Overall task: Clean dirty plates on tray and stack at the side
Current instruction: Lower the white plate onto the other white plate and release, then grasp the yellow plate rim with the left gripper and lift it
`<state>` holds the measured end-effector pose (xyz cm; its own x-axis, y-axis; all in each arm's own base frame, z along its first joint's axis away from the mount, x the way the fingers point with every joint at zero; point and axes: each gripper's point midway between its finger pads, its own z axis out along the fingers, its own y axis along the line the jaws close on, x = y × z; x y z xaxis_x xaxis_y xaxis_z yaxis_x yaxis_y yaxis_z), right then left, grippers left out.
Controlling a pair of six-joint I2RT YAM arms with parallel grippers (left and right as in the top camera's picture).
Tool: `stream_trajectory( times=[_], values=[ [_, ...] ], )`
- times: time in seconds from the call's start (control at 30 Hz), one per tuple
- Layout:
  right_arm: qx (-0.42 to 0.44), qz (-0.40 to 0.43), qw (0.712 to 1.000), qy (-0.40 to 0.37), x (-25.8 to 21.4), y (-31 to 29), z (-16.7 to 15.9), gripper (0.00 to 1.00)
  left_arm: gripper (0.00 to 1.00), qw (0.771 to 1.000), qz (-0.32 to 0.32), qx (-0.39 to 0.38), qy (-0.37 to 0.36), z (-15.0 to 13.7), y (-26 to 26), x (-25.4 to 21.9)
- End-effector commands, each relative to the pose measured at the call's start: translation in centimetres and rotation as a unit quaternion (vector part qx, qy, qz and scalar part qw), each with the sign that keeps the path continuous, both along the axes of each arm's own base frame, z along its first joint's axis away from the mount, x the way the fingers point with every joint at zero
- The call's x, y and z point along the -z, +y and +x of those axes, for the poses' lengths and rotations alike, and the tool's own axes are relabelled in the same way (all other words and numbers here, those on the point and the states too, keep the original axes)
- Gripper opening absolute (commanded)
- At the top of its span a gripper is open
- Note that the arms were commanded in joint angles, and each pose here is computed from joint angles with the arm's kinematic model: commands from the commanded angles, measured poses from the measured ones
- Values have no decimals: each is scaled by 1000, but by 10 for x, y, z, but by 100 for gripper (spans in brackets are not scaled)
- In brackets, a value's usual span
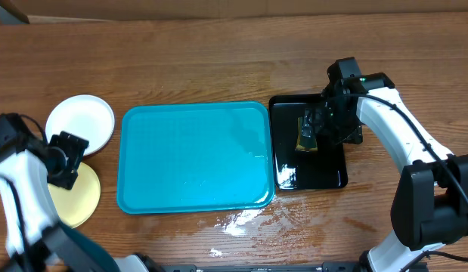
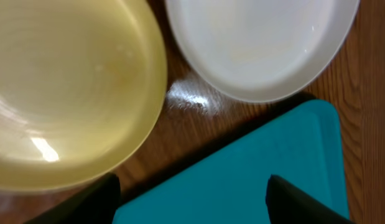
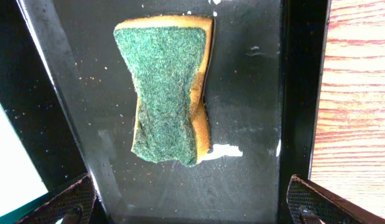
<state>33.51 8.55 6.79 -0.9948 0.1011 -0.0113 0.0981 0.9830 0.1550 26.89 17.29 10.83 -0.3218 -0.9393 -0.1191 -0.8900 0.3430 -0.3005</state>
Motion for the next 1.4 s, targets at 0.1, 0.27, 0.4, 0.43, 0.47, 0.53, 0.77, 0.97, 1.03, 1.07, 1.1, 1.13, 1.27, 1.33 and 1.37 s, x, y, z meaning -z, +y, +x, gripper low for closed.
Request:
stream_trajectory(
  times=[0.1, 0.27, 0.4, 0.43, 0.47, 0.53, 0.77, 0.97, 1.03, 1.07, 1.1, 1.13, 1.27, 1.33, 1.37],
  values=[
    [-1, 7, 1000, -26, -16, 1, 8, 100, 57, 992, 56, -99, 46, -73, -8, -18],
    [-1, 7, 1000, -26, -16, 1, 8, 100, 45, 970, 57, -198, 127, -137, 8, 35],
    [-1, 7, 1000, -26, -16, 1, 8, 100, 41, 966, 46, -212, 141, -156, 23, 51],
    [-1, 7, 1000, -26, -16, 1, 8, 100, 41, 964, 43, -220, 143, -158, 26, 54],
    [-1, 7, 1000, -26, -16, 1, 8, 100, 41, 962, 40, -226, 146, -161, 28, 56],
    [-1, 7, 1000, -26, -16, 1, 8, 100, 41, 960, 34, -236, 150, -164, 32, 62],
    [-1, 7, 1000, -26, -16, 1, 8, 100, 26, 958, 37, -243, 147, -151, 58, 93],
    [-1, 7, 1000, -26, -16, 1, 8, 100, 15, 956, 37, -244, 161, -152, 64, 108],
    [-1, 7, 1000, -26, -16, 1, 8, 100, 15, 954, 39, -244, 168, -154, 65, 111],
    [-1, 7, 1000, -26, -16, 1, 8, 100, 14, 953, 40, -244, 175, -156, 65, 113],
    [-1, 7, 1000, -26, -16, 1, 8, 100, 9, 952, 39, -244, 182, -158, 65, 116],
    [-1, 7, 1000, -26, -16, 1, 8, 100, 5, 951, 40, -244, 188, -160, 65, 117],
    [-1, 7, 1000, -26, -16, 1, 8, 100, 4, 946, 47, -244, 210, -167, 66, 120],
    [-1, 7, 1000, -26, -16, 1, 8, 100, 5, 942, 57, -246, 221, -172, 68, 119],
    [-1, 7, 1000, -26, -16, 1, 8, 100, 8, 942, 57, -246, 221, -172, 68, 119]
  ],
)
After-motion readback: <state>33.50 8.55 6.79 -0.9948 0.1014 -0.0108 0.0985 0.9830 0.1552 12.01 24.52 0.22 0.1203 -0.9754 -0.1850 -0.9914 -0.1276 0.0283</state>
